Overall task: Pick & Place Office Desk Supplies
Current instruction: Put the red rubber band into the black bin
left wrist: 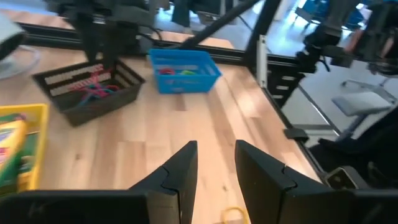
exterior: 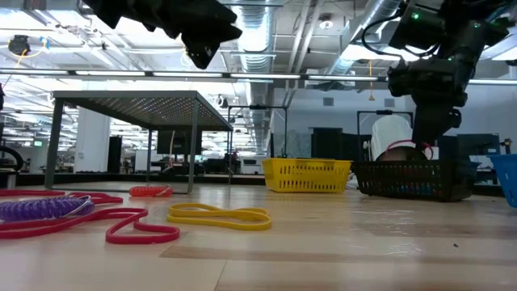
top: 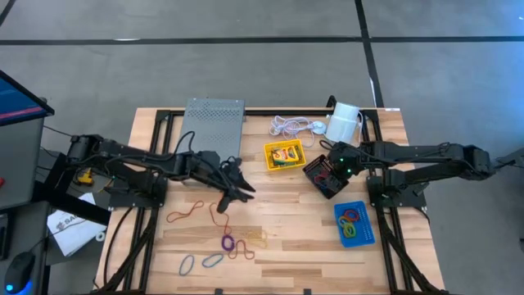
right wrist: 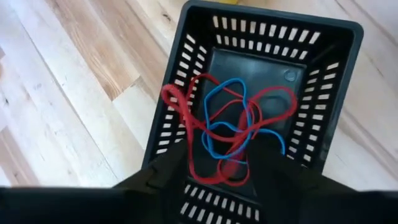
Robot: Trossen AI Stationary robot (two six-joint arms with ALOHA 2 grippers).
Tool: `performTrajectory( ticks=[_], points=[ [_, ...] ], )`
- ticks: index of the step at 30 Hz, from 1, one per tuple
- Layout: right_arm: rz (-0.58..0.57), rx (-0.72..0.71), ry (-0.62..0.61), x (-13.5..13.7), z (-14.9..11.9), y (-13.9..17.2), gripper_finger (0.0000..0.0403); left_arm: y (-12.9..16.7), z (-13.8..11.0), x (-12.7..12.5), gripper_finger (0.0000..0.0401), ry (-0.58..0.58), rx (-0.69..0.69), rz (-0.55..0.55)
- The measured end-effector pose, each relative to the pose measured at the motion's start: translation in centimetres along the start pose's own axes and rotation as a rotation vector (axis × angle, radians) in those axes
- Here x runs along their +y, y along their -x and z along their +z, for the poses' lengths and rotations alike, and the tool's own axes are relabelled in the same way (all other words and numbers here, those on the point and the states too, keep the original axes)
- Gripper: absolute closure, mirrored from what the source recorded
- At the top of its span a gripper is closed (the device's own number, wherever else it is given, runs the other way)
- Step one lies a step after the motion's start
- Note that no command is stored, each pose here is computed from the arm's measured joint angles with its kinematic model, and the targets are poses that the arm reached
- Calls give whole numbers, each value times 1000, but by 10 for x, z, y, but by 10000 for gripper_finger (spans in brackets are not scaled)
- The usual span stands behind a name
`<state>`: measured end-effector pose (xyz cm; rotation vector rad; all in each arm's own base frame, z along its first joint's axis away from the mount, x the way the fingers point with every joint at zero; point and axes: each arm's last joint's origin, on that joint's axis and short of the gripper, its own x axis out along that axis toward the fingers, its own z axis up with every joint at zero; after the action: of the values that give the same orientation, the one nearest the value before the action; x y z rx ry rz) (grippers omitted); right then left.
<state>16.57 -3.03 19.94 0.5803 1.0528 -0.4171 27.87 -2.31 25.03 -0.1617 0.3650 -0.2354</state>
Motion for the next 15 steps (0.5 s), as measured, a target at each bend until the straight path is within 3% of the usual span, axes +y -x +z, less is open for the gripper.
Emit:
performTrajectory(
  ticks=[6,10,15],
  points=[
    [-14,-6,-11,-1,0,0,229,-2,-2,-13,297,-16,10,-46],
    [-25,76,-28,-4,-4,-3,243,-3,-3,-19,297,-24,14,-66],
    [61,90,-47,1,-1,-5,259,-3,-4,-23,297,-27,21,-76]
  ],
)
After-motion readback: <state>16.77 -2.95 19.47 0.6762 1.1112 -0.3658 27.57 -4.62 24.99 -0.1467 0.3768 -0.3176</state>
